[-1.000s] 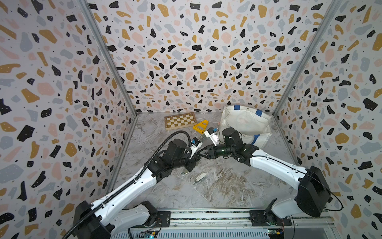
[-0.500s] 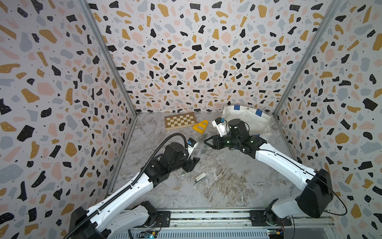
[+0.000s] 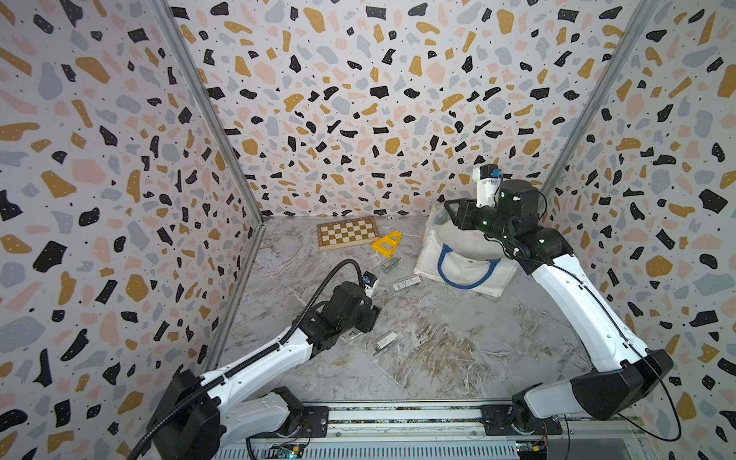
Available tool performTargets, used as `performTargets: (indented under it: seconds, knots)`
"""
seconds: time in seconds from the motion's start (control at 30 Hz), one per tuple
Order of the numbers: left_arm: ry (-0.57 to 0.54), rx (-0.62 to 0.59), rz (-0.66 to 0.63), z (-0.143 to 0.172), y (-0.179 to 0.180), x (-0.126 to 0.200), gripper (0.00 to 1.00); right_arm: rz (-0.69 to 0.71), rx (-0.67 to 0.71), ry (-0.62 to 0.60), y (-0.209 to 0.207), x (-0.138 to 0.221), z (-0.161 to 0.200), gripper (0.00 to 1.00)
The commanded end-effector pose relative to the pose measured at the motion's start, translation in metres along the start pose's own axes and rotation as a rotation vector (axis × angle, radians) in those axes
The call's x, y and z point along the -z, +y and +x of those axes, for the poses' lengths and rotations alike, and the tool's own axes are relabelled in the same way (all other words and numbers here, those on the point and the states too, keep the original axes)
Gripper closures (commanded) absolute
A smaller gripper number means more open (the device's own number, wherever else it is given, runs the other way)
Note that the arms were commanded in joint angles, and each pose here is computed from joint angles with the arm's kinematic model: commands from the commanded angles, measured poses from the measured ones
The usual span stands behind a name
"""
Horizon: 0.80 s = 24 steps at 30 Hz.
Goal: Put the compass set into the canvas bag
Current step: Place the compass set in the canvas bag.
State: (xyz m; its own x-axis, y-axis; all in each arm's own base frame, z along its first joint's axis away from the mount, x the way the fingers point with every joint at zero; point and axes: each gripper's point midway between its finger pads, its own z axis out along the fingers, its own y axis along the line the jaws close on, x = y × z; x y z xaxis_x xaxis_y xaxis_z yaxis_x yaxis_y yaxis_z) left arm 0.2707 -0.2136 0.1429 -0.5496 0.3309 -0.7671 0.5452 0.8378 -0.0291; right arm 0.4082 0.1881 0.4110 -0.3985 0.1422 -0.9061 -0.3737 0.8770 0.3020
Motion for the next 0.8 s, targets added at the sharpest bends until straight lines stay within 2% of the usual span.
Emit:
performTargets:
  seconds: [0.0,0.17,0.37,0.57,0.77]
  knots:
    - [-0.069,0.011,-0.025,-0.011,0.003,-0.005,0.36,0.198,0.012,0.036,-0.049,-0.011,0.007,1.0]
    - [-0.067,-0.009,-0.045,-0.003,0.007,-0.01,0.36,0.351,0.024,0.114,-0.095,-0.032,0.023,1.0]
    - [-0.057,-0.024,-0.076,0.001,0.012,-0.018,0.35,0.399,0.006,0.186,-0.125,-0.069,0.051,1.0]
    - [-0.052,-0.029,-0.083,0.002,0.013,-0.018,0.35,0.384,-0.028,0.284,-0.132,-0.109,0.083,1.0]
    - [-0.056,-0.032,-0.099,0.002,0.016,-0.016,0.35,0.378,-0.036,0.321,-0.129,-0.137,0.1,1.0]
